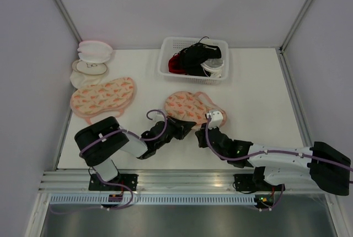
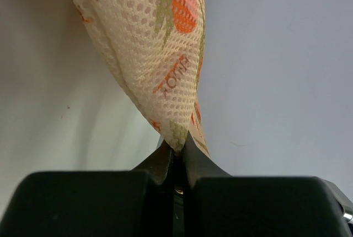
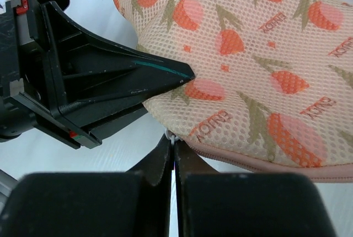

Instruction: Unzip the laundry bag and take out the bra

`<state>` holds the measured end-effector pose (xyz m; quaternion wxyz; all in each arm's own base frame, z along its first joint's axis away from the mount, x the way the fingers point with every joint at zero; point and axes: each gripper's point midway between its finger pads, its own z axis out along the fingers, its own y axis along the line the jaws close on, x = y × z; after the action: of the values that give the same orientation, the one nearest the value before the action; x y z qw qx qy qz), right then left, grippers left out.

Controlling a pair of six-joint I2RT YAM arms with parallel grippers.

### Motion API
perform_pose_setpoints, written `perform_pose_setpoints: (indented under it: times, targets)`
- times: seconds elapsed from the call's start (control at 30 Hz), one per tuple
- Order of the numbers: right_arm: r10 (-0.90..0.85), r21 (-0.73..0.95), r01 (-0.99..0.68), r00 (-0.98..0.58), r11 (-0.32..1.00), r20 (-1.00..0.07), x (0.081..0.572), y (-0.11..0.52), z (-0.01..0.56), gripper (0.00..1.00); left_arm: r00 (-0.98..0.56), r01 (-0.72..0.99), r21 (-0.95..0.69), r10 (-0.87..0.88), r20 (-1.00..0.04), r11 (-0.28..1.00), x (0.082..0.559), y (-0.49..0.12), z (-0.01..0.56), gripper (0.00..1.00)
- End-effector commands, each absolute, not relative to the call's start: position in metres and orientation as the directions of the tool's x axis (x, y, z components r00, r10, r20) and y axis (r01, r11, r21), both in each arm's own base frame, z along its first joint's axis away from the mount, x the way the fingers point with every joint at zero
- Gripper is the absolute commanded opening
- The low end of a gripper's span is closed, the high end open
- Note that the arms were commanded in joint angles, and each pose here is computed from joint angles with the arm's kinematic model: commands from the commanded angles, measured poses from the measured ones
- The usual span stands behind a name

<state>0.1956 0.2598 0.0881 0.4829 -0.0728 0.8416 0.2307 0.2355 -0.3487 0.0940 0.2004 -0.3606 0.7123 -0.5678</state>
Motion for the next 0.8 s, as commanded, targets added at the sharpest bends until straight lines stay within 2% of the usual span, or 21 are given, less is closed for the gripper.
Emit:
perform_pose_setpoints:
  times: [0.0,0.5,0.73,0.77]
  targets:
    - [0.170,0.338,-0.280,-0.488,0.898,-0.856,0.205,0.256,0.117,0.00,-0.669,-0.271,-0.962,-0.724,0.167,0.028,0.235,-0.350,0.107,0.02]
    - [0.055,0.151,-0.114,-0.590,0.982,-0.806,0.191,0.205,0.094,0.00,-0.704,-0.237,-0.968,-0.702,0.112,0.083,0.244,-0.320,0.087,0.02]
    - [0.004,0.026,-0.028,-0.606,0.999,-0.795,0.193,0.184,0.086,0.00,-0.859,-0.115,-0.987,-0.510,0.040,0.116,0.246,-0.325,0.090,0.02]
    - [0.000,0.018,-0.023,-0.606,1.000,-0.796,0.193,0.183,0.085,0.00,-0.906,-0.072,-0.991,-0.424,0.019,0.109,0.237,-0.329,0.094,0.02]
